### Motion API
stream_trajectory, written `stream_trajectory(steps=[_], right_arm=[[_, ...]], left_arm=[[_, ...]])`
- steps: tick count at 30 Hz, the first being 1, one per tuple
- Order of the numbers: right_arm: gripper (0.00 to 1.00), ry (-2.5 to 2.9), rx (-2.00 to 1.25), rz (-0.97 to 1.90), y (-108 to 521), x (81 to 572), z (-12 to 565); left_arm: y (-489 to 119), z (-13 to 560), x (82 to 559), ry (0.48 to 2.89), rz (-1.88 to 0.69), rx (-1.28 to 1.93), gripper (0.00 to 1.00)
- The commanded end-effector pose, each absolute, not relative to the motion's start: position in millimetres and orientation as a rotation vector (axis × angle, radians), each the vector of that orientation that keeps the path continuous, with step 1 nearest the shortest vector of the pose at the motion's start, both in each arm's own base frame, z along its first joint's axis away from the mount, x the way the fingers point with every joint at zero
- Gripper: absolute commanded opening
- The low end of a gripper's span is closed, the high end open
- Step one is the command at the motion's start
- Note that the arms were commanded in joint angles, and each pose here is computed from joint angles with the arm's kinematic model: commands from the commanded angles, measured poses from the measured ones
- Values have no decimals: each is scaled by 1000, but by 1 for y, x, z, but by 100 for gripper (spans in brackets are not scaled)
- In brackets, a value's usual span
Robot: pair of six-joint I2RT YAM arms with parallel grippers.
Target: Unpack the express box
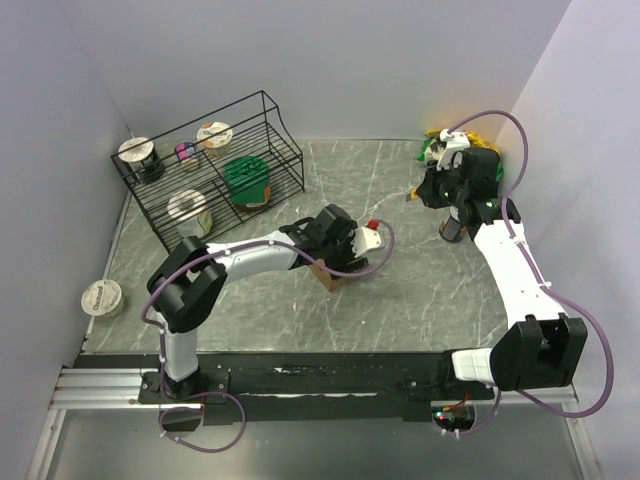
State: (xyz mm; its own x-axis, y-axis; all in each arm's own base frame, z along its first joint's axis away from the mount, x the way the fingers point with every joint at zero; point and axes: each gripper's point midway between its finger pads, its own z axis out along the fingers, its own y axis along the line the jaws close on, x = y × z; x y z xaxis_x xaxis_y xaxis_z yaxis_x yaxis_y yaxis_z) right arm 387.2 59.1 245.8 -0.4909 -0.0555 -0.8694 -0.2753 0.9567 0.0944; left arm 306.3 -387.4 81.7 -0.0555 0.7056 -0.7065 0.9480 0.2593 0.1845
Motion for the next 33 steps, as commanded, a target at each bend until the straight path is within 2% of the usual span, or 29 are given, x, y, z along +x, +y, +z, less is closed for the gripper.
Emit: stream_trajectory(steps=[1, 6, 12, 16, 17, 19, 20, 22, 25, 33], right_arm=[[0, 2020, -231, 279, 58, 388, 260], [0, 2026, -238, 308, 62, 391, 257], [0, 2046, -285, 433, 83, 383, 246], [0, 2052, -312, 444, 92, 382, 246], [0, 2047, -323, 443, 93, 382, 248], [0, 2053, -337, 445, 96, 383, 249], [0, 2053, -345, 445, 97, 383, 249], [0, 2051, -353, 447, 99, 385, 251], [0, 2047, -357, 453, 103, 387, 253], [0, 2047, -377, 447, 104, 381, 252]], left_arm=[[-340, 89, 311, 1717, -254, 1643, 73], [-252, 88, 329, 1598, 26, 1735, 73], [-238, 170, 323, 1559, -194, 1441, 80], [-224, 196, 334, 1825, -317, 1002, 83], [-224, 185, 331, 1951, -407, 879, 83], [-211, 178, 340, 2078, -431, 726, 82], [-203, 155, 336, 2240, -464, 571, 82], [-189, 139, 336, 2347, -555, 417, 81], [-185, 133, 338, 2385, -654, 210, 83], [-197, 124, 355, 2394, -737, 113, 84]])
